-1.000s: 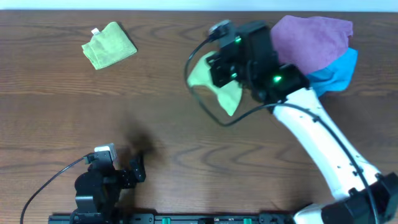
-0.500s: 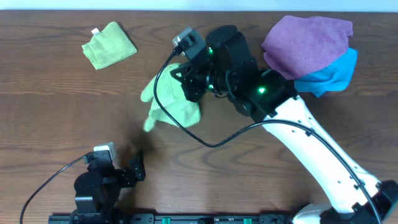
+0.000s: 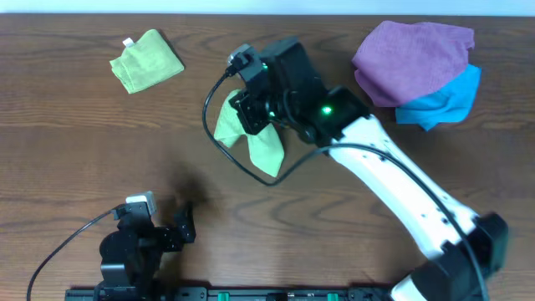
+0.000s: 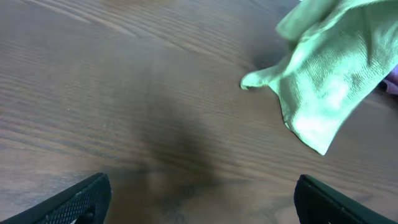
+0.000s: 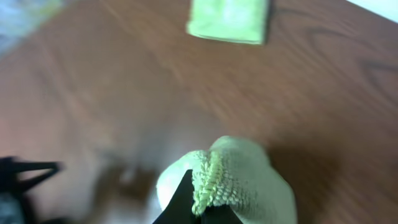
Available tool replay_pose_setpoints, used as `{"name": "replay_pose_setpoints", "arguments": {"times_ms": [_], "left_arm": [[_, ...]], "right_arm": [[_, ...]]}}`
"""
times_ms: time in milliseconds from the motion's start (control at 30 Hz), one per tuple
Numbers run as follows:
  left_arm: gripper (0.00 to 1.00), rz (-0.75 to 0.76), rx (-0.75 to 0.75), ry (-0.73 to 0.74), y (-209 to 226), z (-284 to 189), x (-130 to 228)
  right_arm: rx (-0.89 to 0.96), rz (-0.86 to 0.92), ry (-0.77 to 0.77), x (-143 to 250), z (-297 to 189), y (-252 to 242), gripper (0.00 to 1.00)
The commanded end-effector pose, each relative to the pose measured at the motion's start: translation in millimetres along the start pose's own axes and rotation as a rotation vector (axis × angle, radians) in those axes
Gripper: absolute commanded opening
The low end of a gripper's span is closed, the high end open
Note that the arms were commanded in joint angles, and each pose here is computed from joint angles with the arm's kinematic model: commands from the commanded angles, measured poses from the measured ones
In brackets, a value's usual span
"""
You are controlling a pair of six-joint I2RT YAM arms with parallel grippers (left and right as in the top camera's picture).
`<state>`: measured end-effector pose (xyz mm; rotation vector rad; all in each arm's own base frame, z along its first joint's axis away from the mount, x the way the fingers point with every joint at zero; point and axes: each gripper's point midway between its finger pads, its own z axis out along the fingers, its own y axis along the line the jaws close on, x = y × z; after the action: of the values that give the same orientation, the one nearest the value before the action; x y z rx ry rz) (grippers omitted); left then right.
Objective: Fold the cloth
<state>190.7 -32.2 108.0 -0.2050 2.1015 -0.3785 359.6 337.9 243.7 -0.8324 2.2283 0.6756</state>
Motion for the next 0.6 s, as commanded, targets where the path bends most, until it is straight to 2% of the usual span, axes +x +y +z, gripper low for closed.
{"name": "replay_pose_setpoints", "arguments": {"times_ms": [0, 300, 367, 567], "left_arm": [[0.95, -0.003, 0.016, -0.003, -3, 0, 0], [0.95, -0.003, 0.016, -0.003, -3, 0, 0], [0.95, -0.003, 0.016, -0.003, -3, 0, 0], [0.95, -0.003, -0.009, -0.012, 2, 0, -2]], "right_arm": [[0.145, -0.042, -0.015, -5, 7, -41, 0.01], [0.166, -0.052, -0.123, -31, 14, -63, 0.01], [0.236, -0.046, -0.128, -32, 11, -76, 0.01], [0.607, 0.019, -0.056, -12, -21, -157, 0.01]]}}
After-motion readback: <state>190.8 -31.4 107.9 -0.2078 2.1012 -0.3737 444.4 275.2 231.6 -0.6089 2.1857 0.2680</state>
